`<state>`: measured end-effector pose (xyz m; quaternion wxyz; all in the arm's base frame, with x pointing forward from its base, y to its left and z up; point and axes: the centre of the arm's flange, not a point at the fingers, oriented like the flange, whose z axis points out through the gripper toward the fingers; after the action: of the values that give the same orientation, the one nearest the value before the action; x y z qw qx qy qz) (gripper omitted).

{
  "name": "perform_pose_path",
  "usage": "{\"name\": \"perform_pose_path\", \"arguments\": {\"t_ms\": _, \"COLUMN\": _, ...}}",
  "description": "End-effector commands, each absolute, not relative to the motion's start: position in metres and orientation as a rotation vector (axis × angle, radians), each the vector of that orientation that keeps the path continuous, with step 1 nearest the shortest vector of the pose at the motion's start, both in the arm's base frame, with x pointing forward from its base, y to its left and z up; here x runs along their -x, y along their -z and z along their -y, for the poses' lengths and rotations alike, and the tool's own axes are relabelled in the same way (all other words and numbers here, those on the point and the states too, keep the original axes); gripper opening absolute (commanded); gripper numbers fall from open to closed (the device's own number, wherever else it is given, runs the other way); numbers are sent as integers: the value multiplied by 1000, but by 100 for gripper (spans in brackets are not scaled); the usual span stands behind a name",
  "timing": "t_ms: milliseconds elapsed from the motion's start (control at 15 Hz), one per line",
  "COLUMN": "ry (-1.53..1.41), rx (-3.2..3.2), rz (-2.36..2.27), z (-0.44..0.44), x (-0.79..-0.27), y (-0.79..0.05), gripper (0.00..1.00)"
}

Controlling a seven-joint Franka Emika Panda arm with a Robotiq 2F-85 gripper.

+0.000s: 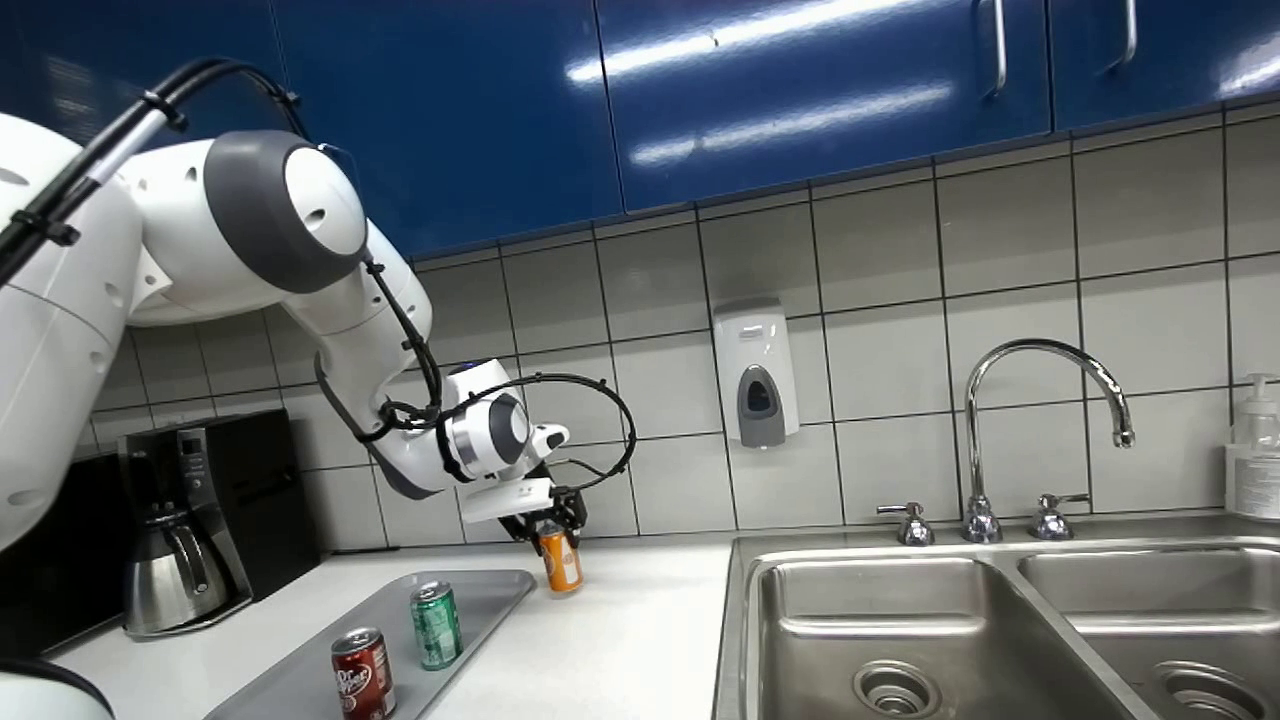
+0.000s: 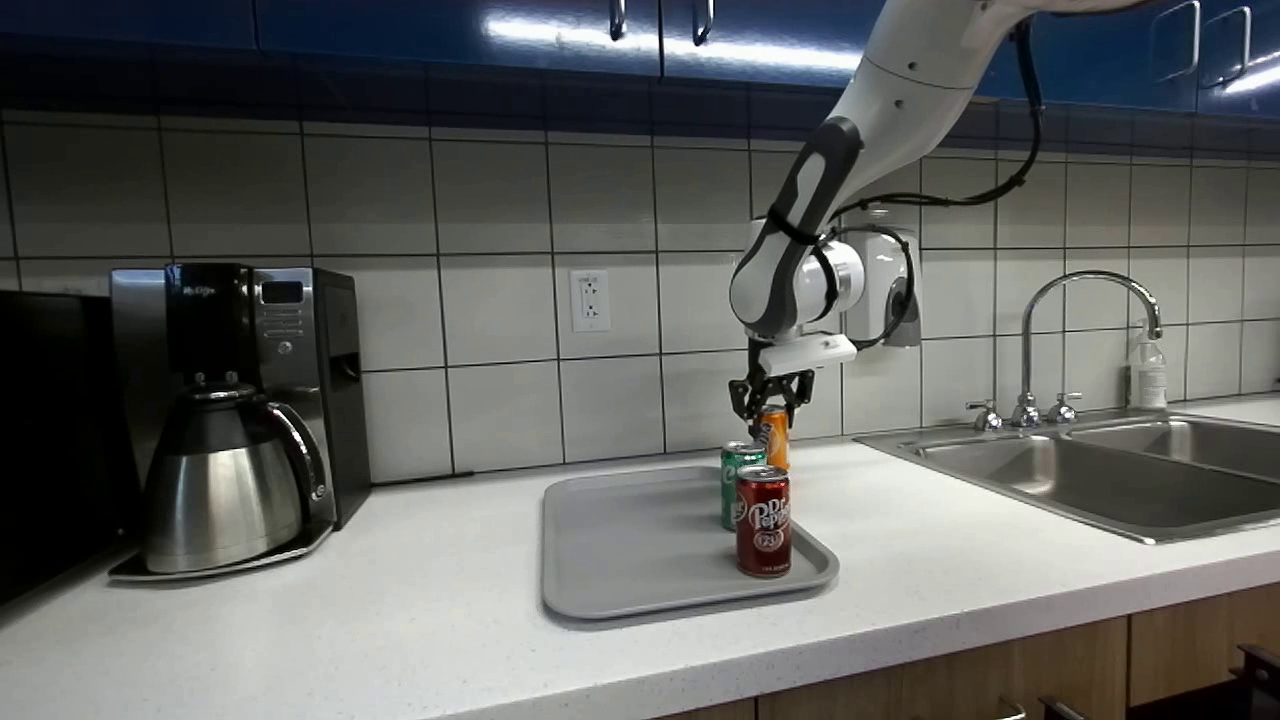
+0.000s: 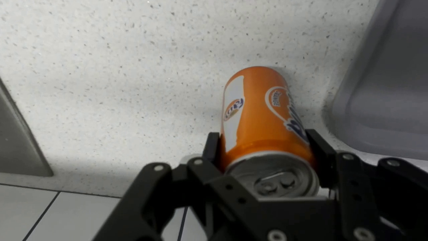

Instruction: Put all the soda cans on the tray

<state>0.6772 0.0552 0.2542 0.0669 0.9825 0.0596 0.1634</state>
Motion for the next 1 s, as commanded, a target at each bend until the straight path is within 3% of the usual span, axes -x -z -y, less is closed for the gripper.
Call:
{"name": "perform_pose_path", "arguments": {"t_ms": 0, "ry": -557, "rx": -2962, "rz": -211, "z": -66, "x": -680, "y": -275, "gripper": 39}}
{"name": "perform_pose_path", "arguments": {"t_ms": 933, "ry": -656, "rx": -2989, "rz": -374, "z": -110, "x": -681, "y": -290, "gripper": 39}}
